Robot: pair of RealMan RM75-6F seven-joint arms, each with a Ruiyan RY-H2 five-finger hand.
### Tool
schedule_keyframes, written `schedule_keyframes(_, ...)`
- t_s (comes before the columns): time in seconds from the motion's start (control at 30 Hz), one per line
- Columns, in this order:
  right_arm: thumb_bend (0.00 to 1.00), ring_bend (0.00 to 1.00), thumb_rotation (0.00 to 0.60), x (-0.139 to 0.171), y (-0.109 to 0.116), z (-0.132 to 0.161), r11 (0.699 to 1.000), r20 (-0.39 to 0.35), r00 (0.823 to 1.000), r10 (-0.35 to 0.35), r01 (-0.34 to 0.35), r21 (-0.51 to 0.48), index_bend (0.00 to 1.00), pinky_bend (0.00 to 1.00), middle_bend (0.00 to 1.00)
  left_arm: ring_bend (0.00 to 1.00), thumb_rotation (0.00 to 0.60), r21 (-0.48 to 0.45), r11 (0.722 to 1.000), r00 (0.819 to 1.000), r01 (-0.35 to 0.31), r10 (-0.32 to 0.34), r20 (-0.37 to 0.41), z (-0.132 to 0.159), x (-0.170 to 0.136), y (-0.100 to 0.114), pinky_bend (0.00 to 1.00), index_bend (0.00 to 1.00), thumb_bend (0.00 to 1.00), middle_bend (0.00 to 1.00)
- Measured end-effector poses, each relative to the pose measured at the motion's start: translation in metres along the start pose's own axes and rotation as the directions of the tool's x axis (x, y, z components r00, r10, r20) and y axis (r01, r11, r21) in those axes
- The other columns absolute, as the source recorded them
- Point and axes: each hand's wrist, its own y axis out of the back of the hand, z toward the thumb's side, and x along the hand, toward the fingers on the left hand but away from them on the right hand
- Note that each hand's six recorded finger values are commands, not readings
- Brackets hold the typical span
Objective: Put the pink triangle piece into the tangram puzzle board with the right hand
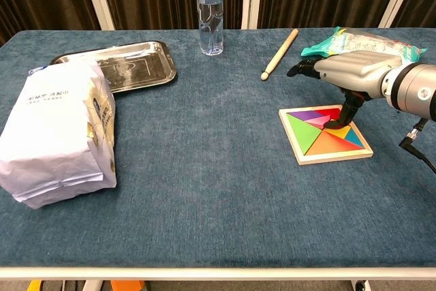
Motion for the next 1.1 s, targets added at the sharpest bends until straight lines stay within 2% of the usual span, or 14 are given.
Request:
schedule_keyframes(0.53, 0.15, 0.0, 0.6, 0.009, 0.014, -0.012, 0.999, 0.015, 0.999, -0.039, 0.039, -0.028, 0.0, 0.0, 0.0, 0.0, 0.6, 0.004, 1.0, 1.0, 0.0, 0.0, -0.001, 0.001, 0.0, 0.0, 0.08, 0.05, 0.0, 0.02)
schedule_keyframes(0.73, 0.14, 0.0, 0.6, 0.024, 0.028, -0.027, 0.992, 0.045, 0.992, -0.118, 0.119, -0.034, 0.0, 0.0, 0.0, 0.0, 0.6, 0.004, 1.0, 1.0, -0.011, 0.011, -0.002, 0.002, -0.001, 0.004, 0.08, 0.05, 0.0, 0.02)
schedule_keyframes(0.83, 0.12, 0.0, 0.6, 0.047, 0.034, -0.045, 0.982, 0.082, 0.979, -0.188, 0.19, -0.014, 0.0, 0.0, 0.0, 0.0, 0.6, -0.001, 1.0, 1.0, -0.015, 0.015, -0.006, 0.003, -0.002, 0.005, 0.08, 0.05, 0.0, 0.02)
schedule_keyframes(0.93, 0.11, 0.0, 0.6, 0.083, 0.035, -0.068, 0.963, 0.136, 0.954, -0.266, 0.268, -0.001, 0.0, 0.0, 0.0, 0.0, 0.6, -0.003, 1.0, 1.0, -0.027, 0.027, -0.008, 0.005, -0.002, 0.007, 0.08, 0.05, 0.0, 0.02)
schedule_keyframes(1.0, 0.11, 0.0, 0.6, 0.115, 0.03, -0.085, 0.949, 0.18, 0.934, -0.309, 0.314, 0.001, 0.0, 0.0, 0.0, 0.0, 0.6, 0.002, 0.999, 0.999, -0.037, 0.037, -0.007, 0.006, -0.001, 0.009, 0.08, 0.05, 0.0, 0.02)
schedule_keyframes(1.1, 0.11, 0.0, 0.6, 0.163, 0.014, -0.106, 0.935, 0.252, 0.906, -0.339, 0.354, -0.015, 0.0, 0.0, 0.0, 0.0, 0.6, 0.007, 0.999, 0.999, -0.053, 0.053, -0.006, 0.009, 0.0, 0.012, 0.08, 0.05, 0.0, 0.02)
